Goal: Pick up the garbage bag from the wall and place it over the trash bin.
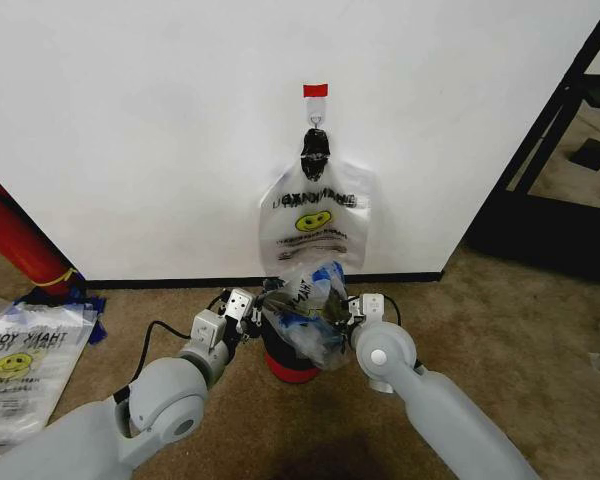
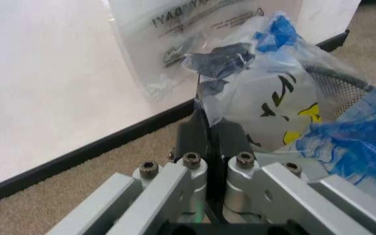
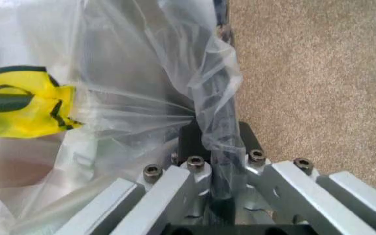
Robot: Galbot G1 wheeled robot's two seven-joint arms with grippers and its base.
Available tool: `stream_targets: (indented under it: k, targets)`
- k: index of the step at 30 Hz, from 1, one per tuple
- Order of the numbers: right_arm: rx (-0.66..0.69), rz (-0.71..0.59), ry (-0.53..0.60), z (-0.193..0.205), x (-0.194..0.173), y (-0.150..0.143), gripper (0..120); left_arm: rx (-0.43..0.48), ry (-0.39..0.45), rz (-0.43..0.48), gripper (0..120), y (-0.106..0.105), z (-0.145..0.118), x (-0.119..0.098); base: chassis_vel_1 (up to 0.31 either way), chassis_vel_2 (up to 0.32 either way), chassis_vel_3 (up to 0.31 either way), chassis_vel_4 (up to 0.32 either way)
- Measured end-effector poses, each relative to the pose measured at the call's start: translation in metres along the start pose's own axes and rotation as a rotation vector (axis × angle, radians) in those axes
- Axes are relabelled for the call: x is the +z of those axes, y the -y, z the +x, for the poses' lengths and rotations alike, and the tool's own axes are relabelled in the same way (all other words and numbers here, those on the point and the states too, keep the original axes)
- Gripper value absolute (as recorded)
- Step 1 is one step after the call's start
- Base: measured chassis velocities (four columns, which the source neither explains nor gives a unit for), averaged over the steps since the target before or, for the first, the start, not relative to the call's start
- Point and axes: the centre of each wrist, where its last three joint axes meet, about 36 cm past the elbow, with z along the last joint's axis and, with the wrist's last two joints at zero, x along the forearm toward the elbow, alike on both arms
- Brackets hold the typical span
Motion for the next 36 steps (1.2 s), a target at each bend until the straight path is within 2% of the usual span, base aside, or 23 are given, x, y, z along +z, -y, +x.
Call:
stream_targets:
  k: [10, 20, 31, 33, 36]
  targets:
    - [0.005, -0.020, 0.013, 0.003, 0.004, 0.004, 0, -0.002, 0.004, 0.002, 0, 0.001, 0.002, -0.001, 0.000, 0.000, 0.000, 0.000]
    - [-0.022, -0.131, 0.136, 0.032, 0.010, 0.037, 0, -0.022, 0.005, 0.005, 0, -0.008, 0.015, -0.010, 0.000, 0.000, 0.000, 0.000]
    - [-0.076, -0.191, 0.156, 0.055, 0.024, 0.063, 0, -0.048, -0.056, 0.029, 0, -0.022, 0.009, -0.004, 0.000, 0.000, 0.000, 0.000]
    - [-0.074, -0.205, 0.157, 0.059, 0.027, 0.068, 0, -0.038, -0.062, 0.028, 0, -0.024, 0.010, -0.003, 0.000, 0.000, 0.000, 0.000]
    - [-0.065, -0.219, 0.156, 0.063, 0.032, 0.073, 0, 0.013, -0.031, 0.041, 0, -0.014, 0.022, -0.014, 0.000, 0.000, 0.000, 0.000]
